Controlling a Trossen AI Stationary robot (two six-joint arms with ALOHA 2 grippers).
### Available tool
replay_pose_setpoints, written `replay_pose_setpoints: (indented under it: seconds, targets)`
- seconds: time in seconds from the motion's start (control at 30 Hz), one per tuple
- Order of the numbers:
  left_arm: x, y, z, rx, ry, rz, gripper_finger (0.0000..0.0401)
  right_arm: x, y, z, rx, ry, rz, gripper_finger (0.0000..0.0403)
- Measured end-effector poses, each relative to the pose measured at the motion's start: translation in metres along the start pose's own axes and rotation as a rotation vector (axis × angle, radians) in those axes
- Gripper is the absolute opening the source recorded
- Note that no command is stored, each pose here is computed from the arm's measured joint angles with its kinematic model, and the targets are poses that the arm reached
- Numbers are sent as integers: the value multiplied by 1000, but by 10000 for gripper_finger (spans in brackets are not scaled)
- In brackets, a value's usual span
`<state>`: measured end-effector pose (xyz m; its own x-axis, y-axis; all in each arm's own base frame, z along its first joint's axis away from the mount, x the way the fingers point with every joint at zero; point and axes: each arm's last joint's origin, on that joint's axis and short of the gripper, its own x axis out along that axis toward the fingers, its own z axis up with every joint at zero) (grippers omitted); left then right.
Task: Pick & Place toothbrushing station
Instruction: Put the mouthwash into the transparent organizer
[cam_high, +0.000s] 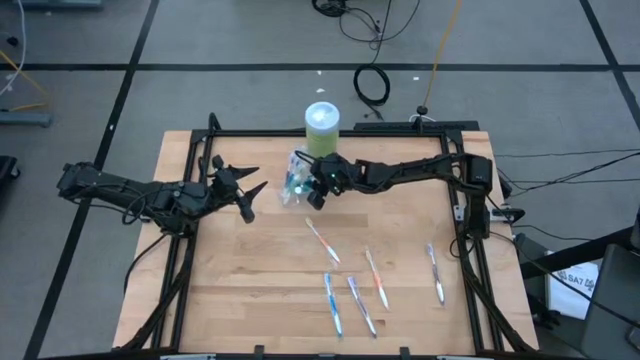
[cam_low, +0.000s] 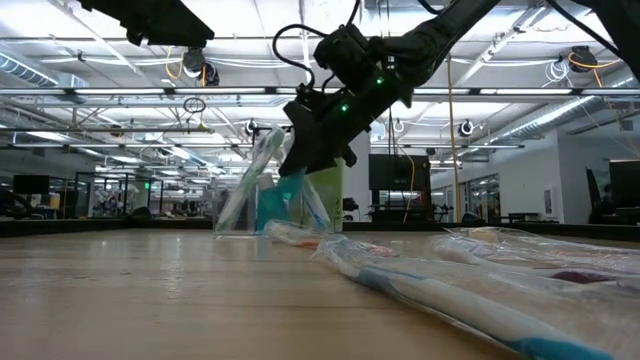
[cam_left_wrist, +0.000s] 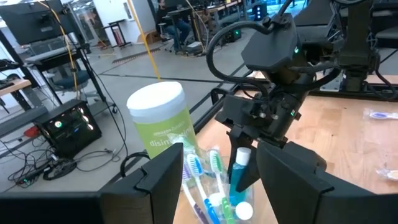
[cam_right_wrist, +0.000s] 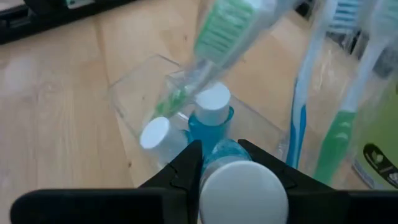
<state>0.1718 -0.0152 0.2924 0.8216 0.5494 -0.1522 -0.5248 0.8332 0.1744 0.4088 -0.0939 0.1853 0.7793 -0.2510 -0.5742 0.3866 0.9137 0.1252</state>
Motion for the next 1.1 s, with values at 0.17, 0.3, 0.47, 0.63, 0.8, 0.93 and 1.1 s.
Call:
replay_pose_setpoints:
  seconds: [0.17,0.3,0.47,0.63,0.8,0.93,1.1]
  targets:
    - [0,0,0,-1,0,0,212,0,2,-5,-12,43,2,84]
    - [0,0,0,-2,0,-1,212,-1,3,-9,36,102,45,84]
    - [0,0,0,-1,0,-1,212,-2,8,-11,16,112,63,84]
    - [0,0,0,-2,0,-1,212,0,8,-9,-52,79,77,98]
    - [0,0,0,-2,0,-1,212,0,3,-7,-58,76,70,145]
    - [0,0,0,-1,0,-1,212,1,-2,-6,-64,69,60,185]
    - [0,0,0,2,3,-1,212,1,-4,-5,-64,67,54,213]
